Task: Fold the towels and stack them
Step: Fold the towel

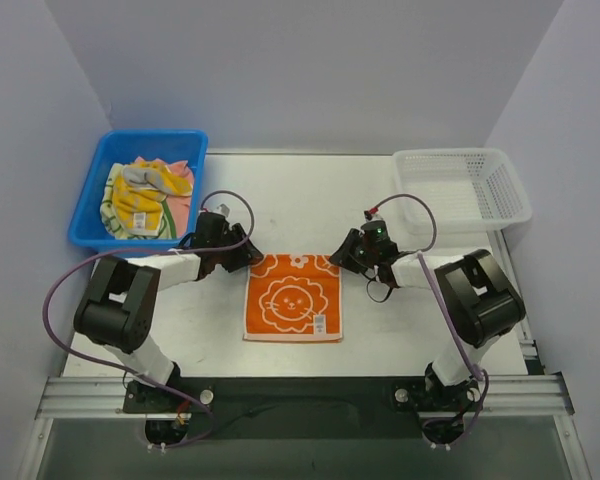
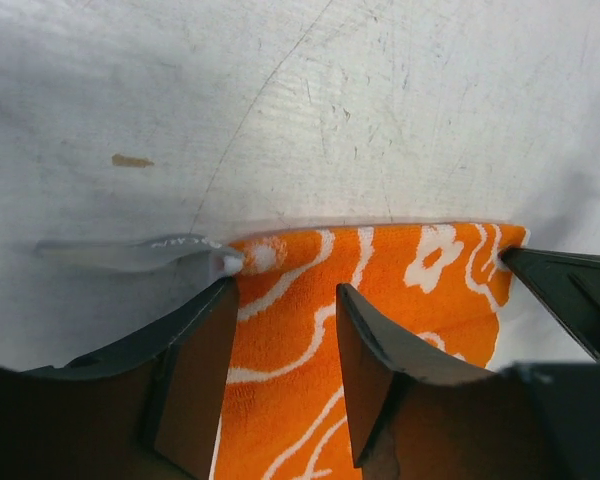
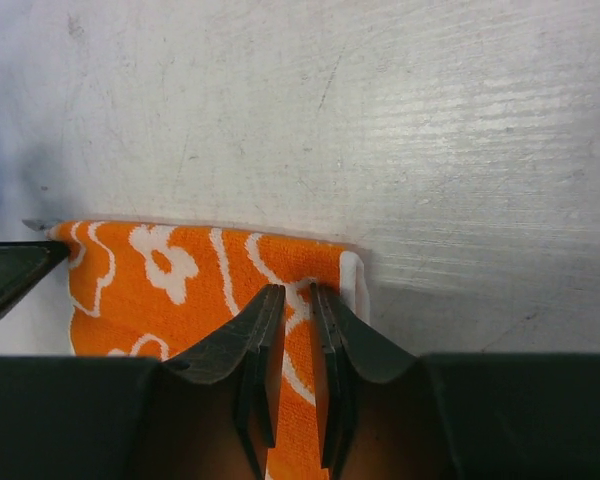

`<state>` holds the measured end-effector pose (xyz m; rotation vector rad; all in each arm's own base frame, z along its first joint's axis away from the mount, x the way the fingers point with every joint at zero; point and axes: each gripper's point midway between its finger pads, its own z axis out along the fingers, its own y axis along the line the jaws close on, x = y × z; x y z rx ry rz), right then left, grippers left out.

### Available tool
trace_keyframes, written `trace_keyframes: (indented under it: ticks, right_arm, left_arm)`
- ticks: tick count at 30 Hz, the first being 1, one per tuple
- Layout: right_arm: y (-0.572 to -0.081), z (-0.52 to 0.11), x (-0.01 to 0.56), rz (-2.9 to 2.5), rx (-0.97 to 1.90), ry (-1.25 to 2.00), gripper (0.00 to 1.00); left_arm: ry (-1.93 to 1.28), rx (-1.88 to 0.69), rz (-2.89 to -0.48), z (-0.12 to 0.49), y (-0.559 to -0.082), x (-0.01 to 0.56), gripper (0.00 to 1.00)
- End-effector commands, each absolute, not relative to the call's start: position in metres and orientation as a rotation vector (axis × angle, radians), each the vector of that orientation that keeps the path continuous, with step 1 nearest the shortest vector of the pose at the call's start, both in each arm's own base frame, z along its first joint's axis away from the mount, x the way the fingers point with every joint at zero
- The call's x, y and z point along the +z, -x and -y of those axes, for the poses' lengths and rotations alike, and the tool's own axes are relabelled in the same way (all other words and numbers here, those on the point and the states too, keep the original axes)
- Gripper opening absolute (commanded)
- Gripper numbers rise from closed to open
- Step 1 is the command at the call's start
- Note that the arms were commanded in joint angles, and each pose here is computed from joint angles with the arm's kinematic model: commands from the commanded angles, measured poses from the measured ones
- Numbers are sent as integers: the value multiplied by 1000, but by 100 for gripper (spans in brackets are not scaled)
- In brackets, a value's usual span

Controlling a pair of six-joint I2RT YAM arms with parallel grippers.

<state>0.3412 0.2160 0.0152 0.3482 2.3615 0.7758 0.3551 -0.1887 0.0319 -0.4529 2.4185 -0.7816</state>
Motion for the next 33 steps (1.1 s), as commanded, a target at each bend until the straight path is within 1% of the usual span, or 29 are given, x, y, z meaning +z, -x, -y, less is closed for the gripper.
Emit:
trace_keyframes:
  ticks: [1, 2, 3, 4, 5, 6, 8, 9, 10, 12, 13, 15, 16, 19, 25, 29, 30, 33]
  right_arm:
    - [-341, -200, 31, -2410, 640, -201, 19]
    - [-345, -202, 46, -2409, 635, -146, 20]
    - [-347, -204, 54, -2408, 631, -100, 24]
    - [-348, -202, 59, -2408, 596, -10, 27]
    - [-343, -198, 63, -2438, 566, 38, 29]
    - [-352, -201, 78, -2417, 557, 88, 34]
    - [-346, -194, 77, -2471, 485, 227, 37]
    - [-355, -194, 87, -2459, 468, 266, 38]
    - [-355, -192, 86, -2475, 450, 297, 37]
    - [-352, -188, 76, -2528, 416, 361, 38]
    - [-354, -187, 77, -2540, 418, 376, 38]
    - [-356, -187, 70, -2567, 414, 419, 38]
    - [-356, -188, 66, -2586, 420, 432, 38]
    - [-357, -192, 58, -2611, 433, 472, 38]
    - [-355, -196, 39, -2667, 463, 517, 39]
    - [-354, -196, 30, -2698, 460, 537, 40]
    - [-355, -196, 29, -2701, 460, 535, 40]
    - [-353, -197, 20, -2731, 470, 543, 40]
  left_arm:
    - [378, -712, -2393, 175, -358, 62, 56]
    - [361, -679, -2425, 172, -353, 65, 60]
    - [343, -641, -2426, 168, -355, 69, 63]
    - [272, -614, -2394, 166, -364, 87, 66]
    - [244, -573, -2426, 162, -360, 88, 66]
    - [220, -534, -2431, 158, -362, 91, 66]
    - [111, -470, -2459, 156, -366, 97, 66]
    - [83, -448, -2468, 154, -369, 98, 66]
    - [20, -412, -2523, 152, -365, 87, 64]
    - [-59, -402, -2537, 158, -373, 90, 64]
    - [-124, -369, -2600, 157, -369, 74, 63]
    - [-200, -333, -2608, 162, -376, 73, 63]
    - [-260, -299, -2645, 160, -374, 62, 62]
    - [-359, -254, -2653, 166, -379, 53, 61]
    - [-411, -294, -2686, 173, -376, 38, 58]
    - [-418, -257, -2721, 166, -371, 24, 51]
    - [-418, -249, -2728, 165, -370, 22, 49]
    - [-430, -242, -2751, 164, -367, 13, 46]
